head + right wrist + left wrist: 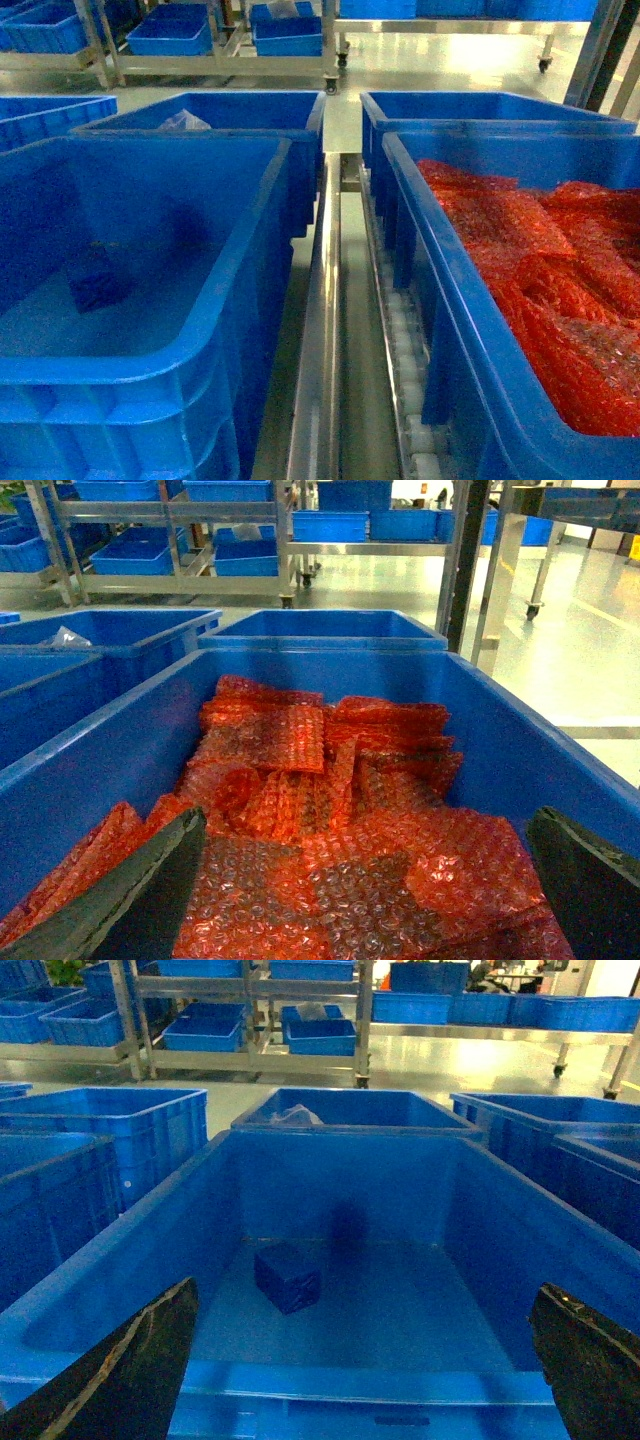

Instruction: Pick blue part to blue bin on bottom shelf

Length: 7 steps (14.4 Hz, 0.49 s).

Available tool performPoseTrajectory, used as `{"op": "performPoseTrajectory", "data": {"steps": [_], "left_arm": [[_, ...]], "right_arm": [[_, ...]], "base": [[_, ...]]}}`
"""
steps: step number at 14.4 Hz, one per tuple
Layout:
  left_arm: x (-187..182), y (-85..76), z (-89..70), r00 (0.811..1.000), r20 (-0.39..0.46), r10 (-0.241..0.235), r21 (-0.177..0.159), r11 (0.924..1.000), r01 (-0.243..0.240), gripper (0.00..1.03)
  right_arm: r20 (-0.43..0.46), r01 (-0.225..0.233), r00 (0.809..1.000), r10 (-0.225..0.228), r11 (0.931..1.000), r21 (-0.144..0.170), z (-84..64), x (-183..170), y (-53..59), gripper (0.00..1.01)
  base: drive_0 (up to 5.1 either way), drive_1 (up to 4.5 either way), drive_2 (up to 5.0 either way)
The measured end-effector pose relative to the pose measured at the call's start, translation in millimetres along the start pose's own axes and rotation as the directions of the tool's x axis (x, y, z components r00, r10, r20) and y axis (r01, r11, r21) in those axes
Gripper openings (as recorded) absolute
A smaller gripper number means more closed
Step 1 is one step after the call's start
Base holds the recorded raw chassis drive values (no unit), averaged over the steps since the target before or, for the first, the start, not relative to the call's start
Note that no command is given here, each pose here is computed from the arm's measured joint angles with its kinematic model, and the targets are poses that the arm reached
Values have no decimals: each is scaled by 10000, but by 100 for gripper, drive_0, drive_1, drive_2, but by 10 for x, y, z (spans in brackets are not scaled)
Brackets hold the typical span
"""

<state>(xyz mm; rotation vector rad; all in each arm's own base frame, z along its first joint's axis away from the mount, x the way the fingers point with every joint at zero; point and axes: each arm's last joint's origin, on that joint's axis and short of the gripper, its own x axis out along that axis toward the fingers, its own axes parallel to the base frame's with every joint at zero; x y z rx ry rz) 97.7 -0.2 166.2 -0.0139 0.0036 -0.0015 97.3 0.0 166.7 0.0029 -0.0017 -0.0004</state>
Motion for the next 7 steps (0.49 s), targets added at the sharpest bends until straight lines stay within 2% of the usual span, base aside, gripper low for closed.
{"op": "performPoseTrajectory", "data": {"steps": [7], "left_arm": [[0,0,0,10000,0,0,4,10000,0,98]], "right_arm": [[0,0,10000,0,10000,0,0,0,0,98]], "base": [[0,0,0]]}}
